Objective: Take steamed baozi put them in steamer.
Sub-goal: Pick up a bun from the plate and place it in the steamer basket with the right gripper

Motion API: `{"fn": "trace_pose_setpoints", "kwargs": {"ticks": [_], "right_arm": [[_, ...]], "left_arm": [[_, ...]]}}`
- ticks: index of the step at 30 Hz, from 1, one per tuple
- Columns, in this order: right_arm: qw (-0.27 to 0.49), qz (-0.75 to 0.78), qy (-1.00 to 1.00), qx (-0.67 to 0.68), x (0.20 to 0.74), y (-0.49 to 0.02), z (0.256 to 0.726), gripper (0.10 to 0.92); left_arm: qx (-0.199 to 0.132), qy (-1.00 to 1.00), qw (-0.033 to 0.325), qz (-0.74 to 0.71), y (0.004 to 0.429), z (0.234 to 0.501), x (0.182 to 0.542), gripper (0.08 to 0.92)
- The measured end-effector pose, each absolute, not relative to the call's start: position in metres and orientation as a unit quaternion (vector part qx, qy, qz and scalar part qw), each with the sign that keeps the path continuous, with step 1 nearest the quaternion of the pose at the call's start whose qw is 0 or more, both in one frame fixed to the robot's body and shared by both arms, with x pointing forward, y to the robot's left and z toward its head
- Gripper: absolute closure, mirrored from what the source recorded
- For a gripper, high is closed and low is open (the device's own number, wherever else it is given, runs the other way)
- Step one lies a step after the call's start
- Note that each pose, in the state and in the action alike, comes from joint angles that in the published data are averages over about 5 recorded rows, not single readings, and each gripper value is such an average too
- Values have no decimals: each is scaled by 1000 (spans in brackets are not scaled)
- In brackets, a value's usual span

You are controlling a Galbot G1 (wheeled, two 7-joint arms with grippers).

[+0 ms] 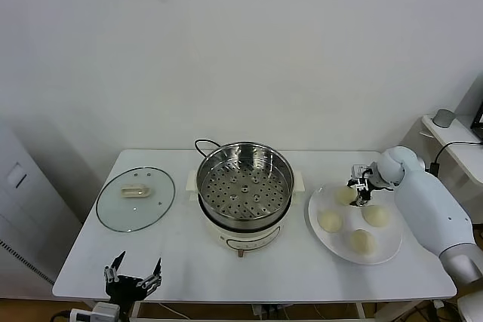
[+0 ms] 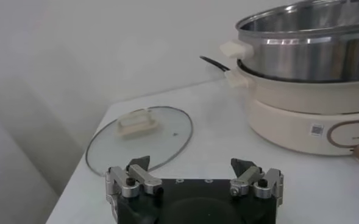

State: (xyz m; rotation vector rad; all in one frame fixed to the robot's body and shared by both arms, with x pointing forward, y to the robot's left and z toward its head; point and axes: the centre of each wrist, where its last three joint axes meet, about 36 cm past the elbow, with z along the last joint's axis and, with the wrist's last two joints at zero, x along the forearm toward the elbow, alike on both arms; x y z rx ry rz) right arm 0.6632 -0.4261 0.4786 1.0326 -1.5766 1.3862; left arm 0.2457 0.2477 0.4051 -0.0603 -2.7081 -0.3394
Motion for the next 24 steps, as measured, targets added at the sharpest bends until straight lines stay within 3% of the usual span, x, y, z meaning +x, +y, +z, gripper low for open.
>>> {"fn": "trace_pose_setpoints", "kwargs": {"ticks": [4, 10, 24], "right_arm": [[387, 544, -623, 409, 665, -424, 489, 499], [373, 544, -628, 414, 671, -415, 517, 505], [283, 537, -602, 519, 732, -341, 642, 503]], "left_arm": [[-23, -971, 204, -121, 246, 405, 246, 177], [-25, -972, 199, -120, 243, 407, 247, 177], [-24, -975, 182, -124, 236, 416, 248, 177]]}}
